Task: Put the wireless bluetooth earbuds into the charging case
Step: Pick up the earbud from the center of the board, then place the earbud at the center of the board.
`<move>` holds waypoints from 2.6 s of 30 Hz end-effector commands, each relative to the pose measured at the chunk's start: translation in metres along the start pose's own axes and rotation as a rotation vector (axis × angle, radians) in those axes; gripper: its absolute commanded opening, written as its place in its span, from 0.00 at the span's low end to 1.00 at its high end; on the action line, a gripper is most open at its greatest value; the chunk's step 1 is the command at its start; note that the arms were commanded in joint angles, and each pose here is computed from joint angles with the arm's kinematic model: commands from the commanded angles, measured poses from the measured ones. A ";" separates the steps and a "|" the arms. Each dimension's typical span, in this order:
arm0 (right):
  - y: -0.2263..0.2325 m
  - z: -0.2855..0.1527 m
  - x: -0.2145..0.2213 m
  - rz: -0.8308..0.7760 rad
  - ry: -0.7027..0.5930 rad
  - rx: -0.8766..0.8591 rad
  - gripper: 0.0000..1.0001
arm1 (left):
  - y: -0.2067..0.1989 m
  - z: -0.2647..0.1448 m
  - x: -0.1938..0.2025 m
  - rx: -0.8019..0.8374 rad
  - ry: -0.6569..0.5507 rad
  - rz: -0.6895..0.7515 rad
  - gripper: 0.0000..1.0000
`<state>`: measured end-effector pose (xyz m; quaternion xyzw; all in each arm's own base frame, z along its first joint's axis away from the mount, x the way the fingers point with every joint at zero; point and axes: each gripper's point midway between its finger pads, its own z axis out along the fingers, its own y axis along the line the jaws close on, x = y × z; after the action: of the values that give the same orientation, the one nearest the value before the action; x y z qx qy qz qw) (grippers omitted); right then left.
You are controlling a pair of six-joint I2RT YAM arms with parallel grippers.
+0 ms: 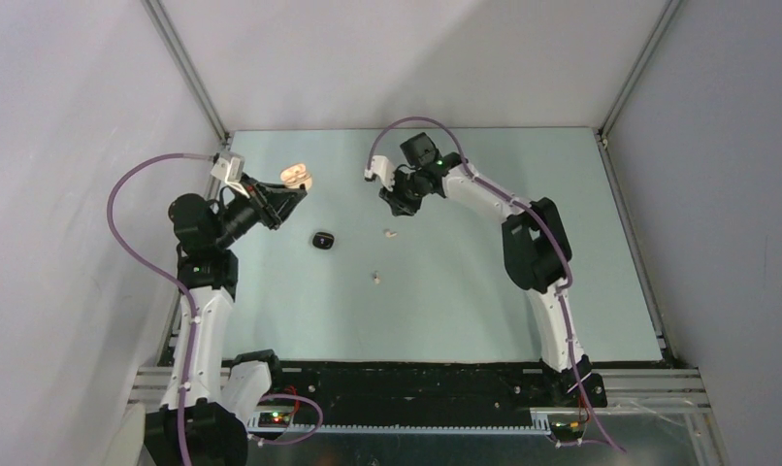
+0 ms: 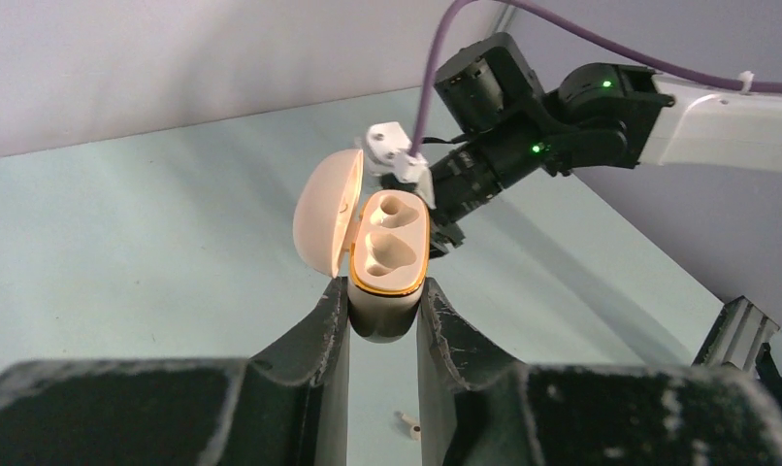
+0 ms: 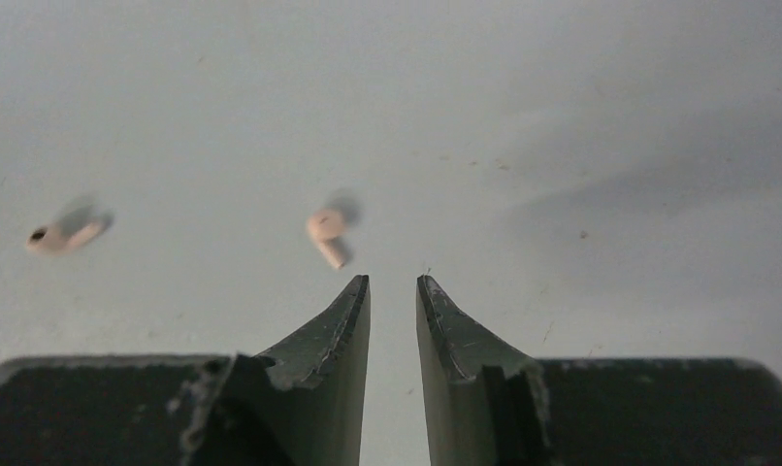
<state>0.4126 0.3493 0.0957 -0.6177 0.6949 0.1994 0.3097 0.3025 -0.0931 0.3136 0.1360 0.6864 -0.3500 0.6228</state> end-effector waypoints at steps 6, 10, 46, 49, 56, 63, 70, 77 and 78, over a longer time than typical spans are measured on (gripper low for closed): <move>-0.009 0.022 -0.016 0.494 0.046 0.169 0.34 | -0.010 -0.004 -0.024 0.015 -0.063 0.051 0.00; 0.009 0.022 -0.018 0.606 0.061 0.129 0.36 | -0.009 -0.004 -0.027 0.008 -0.069 0.053 0.00; 0.021 0.064 0.016 0.629 0.164 0.127 0.22 | -0.008 -0.008 -0.016 -0.005 -0.064 0.040 0.00; 0.025 0.063 0.016 0.615 0.165 0.102 0.15 | -0.007 -0.007 -0.014 -0.001 -0.057 0.035 0.00; 0.073 0.001 -0.033 0.498 -0.080 -0.398 0.09 | -0.016 -0.005 0.004 0.117 0.009 0.123 0.00; 0.097 -0.097 -0.058 0.646 -0.397 -0.805 0.11 | -0.039 -0.011 0.031 0.369 0.083 0.260 0.00; 0.127 -0.082 0.000 1.081 -0.250 -0.921 0.07 | -0.041 -0.005 0.029 0.416 0.103 0.231 0.00; 0.142 -0.062 0.029 1.416 -0.097 -1.002 0.07 | -0.047 -0.002 0.033 0.416 0.109 0.203 0.00; 0.142 -0.057 0.032 1.427 -0.085 -0.987 0.07 | -0.047 -0.001 0.033 0.415 0.110 0.199 0.00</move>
<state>0.2486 0.3020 0.0888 -0.1066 0.7471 0.6376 -0.1545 0.2692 -0.1298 0.2766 0.3203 0.6394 -0.4230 0.5564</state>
